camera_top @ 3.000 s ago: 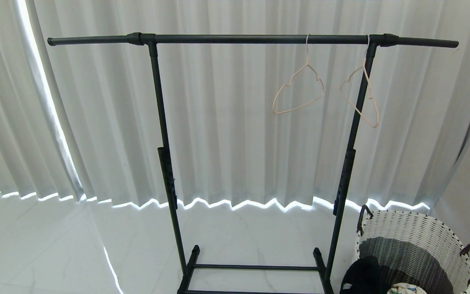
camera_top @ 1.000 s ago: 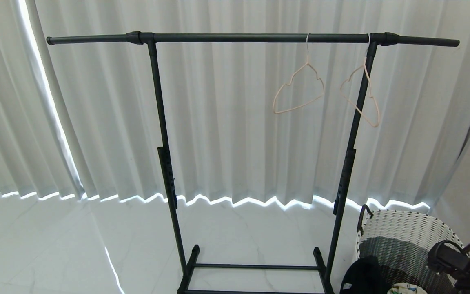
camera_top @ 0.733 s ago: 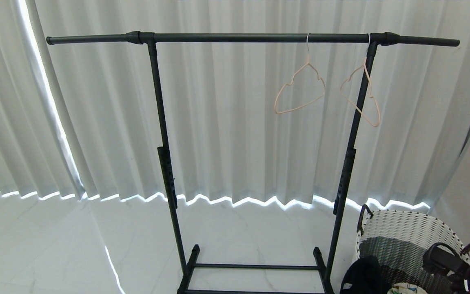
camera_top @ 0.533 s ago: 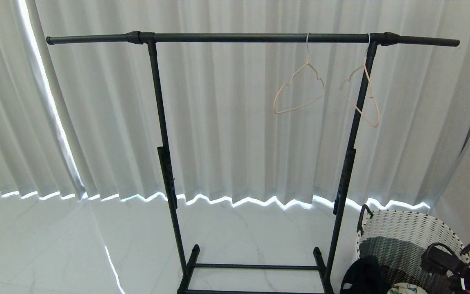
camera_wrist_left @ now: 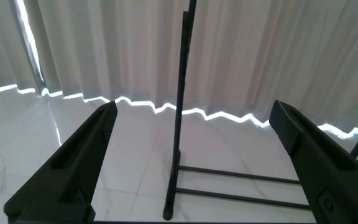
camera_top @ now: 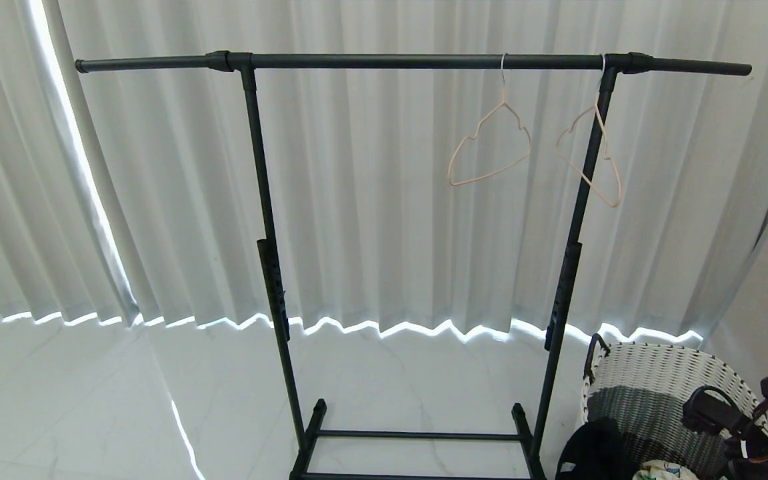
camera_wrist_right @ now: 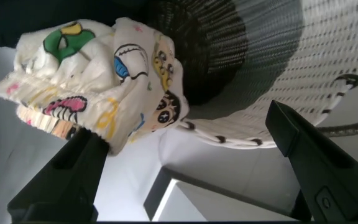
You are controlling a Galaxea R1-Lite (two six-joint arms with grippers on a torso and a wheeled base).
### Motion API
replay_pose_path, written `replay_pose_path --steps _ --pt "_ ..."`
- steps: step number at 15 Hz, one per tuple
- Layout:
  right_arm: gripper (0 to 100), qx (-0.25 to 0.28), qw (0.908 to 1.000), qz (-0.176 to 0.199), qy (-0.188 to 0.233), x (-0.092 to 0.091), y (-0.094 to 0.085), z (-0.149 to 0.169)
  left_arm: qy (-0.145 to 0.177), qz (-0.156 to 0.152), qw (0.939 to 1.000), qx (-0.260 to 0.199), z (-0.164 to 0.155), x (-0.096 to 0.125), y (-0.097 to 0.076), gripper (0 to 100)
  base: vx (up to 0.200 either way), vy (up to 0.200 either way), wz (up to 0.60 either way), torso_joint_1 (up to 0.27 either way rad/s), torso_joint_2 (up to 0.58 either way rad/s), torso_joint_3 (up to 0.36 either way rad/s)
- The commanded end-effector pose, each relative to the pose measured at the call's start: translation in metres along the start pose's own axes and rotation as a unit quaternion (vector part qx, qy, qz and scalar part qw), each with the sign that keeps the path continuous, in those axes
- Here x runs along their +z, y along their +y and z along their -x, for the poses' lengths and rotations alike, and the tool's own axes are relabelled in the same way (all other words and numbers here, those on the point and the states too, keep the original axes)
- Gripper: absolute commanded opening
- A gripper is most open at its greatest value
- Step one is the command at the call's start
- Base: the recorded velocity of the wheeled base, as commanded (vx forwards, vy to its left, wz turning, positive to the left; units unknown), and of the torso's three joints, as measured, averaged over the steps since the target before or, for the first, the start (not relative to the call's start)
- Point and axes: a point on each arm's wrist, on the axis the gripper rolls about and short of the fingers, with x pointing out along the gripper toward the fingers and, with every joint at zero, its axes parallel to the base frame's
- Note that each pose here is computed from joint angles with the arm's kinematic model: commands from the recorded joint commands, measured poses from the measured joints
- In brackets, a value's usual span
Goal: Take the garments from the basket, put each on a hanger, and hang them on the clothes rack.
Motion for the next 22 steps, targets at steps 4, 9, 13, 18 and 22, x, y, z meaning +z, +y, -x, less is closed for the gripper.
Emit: replay_pose_path --steps 4,9,13,18,22 --pt "100 0.011 0.9999 0.001 0.004 -0.002 0.002 -0.004 -0.001 0.0 1.0 0.0 0.0 0.0 0.0 100 0.0 0.0 0.0 0.0 0.0 0.0" --pt "0 0.018 0.9998 -0.002 -0.001 -0.002 0.003 -0.004 0.0 0.0 1.0 0.0 0.0 0.0 0.0 100 0.0 0.0 0.0 0.0 0.0 0.0" --pt "0 0.02 0.9998 -0.001 -0.009 -0.001 0.003 -0.002 0.0 0.0 1.0 0.0 0.0 0.0 0.0 100 0.0 0.0 0.0 0.0 0.0 0.0" --pt "0 0.003 0.997 0.007 -0.078 0.002 0.007 0.039 0.0 0.0 1.0 0.0 0.0 0.0 0.0 100 0.0 0.0 0.0 0.0 0.0 0.0" --pt "0 -0.054 0.9891 0.021 -0.136 0.005 0.012 0.089 0.0 0.0 1.0 0.0 0.0 0.0 0.0 100 0.0 0.0 0.0 0.0 0.0 0.0"
